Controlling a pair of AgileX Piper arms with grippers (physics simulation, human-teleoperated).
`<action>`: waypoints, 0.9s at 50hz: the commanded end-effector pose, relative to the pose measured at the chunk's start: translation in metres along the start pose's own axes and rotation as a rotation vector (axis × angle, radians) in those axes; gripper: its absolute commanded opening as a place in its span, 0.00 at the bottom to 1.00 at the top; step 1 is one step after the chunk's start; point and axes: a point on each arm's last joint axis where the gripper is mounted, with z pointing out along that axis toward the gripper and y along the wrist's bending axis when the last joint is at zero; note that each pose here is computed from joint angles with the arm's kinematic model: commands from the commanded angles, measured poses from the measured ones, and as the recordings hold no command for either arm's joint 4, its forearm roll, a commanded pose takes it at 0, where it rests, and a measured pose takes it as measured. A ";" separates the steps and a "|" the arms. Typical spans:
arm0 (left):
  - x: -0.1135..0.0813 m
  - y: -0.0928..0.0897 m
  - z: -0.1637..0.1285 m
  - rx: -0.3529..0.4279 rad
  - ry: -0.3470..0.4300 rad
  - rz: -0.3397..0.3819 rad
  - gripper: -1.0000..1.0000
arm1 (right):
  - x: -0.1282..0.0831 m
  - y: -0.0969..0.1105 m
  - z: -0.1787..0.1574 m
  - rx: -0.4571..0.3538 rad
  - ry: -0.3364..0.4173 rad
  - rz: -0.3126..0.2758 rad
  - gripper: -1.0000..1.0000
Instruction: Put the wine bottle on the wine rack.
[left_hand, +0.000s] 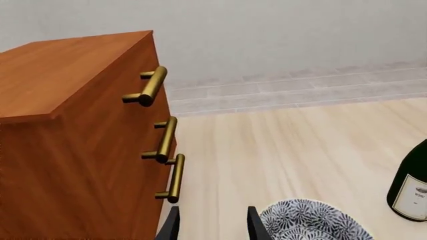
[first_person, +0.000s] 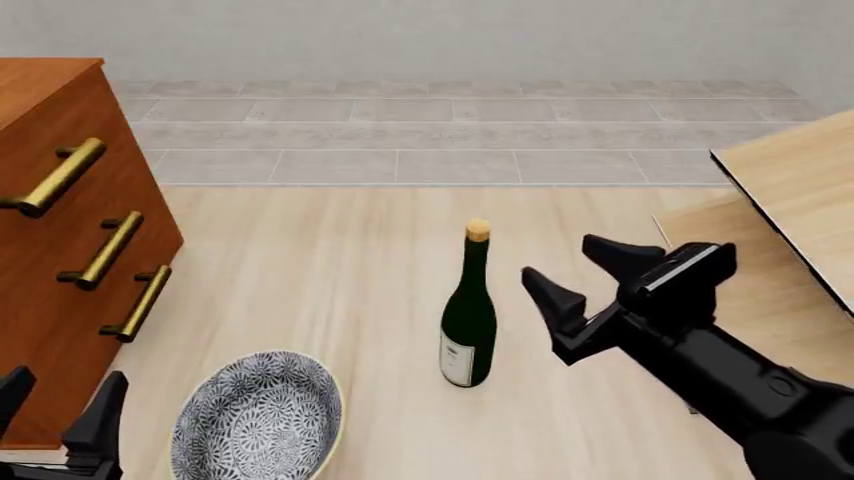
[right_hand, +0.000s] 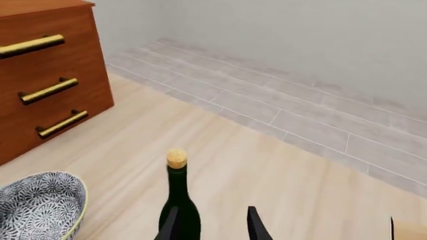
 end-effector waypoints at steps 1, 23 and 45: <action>0.000 0.000 0.000 -0.001 -0.003 -0.004 1.00 | 0.000 0.005 0.009 -0.023 0.000 0.000 1.00; 0.000 0.000 0.000 0.002 -0.007 -0.009 1.00 | -0.001 0.016 0.030 -0.069 0.008 -0.010 1.00; 0.000 0.000 0.000 0.004 -0.005 -0.005 1.00 | -0.003 0.026 0.047 -0.100 -0.005 -0.013 1.00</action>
